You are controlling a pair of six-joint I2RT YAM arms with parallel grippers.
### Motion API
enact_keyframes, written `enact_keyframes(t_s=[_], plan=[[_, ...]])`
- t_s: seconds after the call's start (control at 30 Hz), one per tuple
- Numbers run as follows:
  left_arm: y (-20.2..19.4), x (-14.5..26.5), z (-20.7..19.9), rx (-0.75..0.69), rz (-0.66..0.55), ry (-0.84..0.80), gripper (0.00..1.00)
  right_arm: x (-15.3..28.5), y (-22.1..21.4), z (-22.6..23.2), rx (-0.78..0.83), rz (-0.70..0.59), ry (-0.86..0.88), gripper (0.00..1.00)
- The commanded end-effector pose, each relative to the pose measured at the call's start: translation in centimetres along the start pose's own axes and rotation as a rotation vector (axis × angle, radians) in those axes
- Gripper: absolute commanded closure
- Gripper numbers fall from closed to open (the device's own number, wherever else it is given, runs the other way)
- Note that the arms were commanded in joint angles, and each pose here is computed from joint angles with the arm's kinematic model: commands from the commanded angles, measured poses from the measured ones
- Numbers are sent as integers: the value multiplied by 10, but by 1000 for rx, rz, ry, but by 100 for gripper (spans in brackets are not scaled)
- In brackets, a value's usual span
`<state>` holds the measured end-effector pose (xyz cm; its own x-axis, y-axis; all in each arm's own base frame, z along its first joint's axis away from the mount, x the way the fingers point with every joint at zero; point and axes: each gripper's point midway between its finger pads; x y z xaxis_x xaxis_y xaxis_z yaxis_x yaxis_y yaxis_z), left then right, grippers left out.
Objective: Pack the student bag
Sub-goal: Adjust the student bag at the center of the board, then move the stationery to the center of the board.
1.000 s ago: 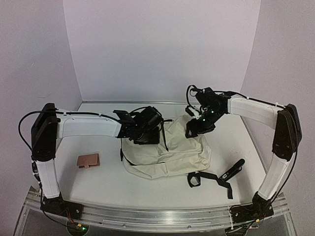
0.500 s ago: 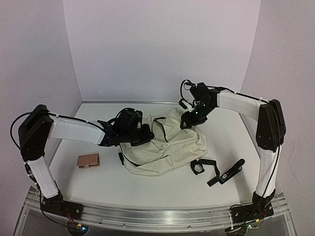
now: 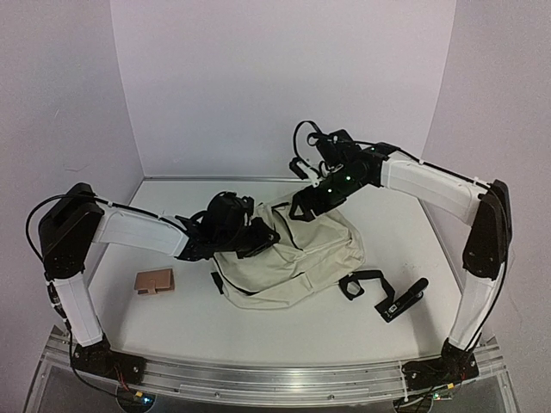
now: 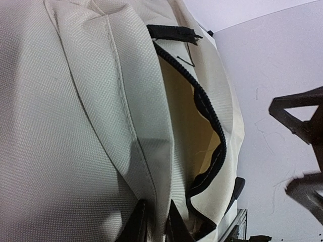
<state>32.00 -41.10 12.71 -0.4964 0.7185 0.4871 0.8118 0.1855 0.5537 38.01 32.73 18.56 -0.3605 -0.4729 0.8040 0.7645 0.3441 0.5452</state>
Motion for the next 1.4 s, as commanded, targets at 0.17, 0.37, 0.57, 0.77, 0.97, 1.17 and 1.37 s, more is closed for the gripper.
enact_keyframes(t_s=[0.17, 0.37, 0.57, 0.77, 0.97, 1.17, 1.37], plan=[[-35, 14, 73, 150, 85, 243, 60, 61, -17, -18, 91, -21, -61, 4], [-20, 21, 31, -44, 72, 145, 37, 97, -64, -62, 85, 70, -105, 2], [-11, 42, -16, -306, 85, 75, 21, 127, -131, -94, 161, 221, -161, 2], [-13, 58, -38, -415, 123, 4, 15, 144, -208, -116, 354, 465, -116, 6], [-14, 71, -53, -413, 118, -73, 6, 136, -254, -133, 607, 625, -96, 10], [-16, 75, -60, -409, 121, -114, 0, 113, -264, -144, 715, 651, -74, 11], [-14, 78, -63, -410, 111, -121, 0, 91, -274, -153, 857, 635, -58, 8]])
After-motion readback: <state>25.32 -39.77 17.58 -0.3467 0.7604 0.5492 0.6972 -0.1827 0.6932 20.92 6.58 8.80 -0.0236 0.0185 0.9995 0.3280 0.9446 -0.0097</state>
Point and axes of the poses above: each gripper's point midway between its finger pads, its own x axis back along the fingers, its own z axis along the line the jaws close on, y = z × x, and after that the axes turned 11 degrees about -x, right-handed
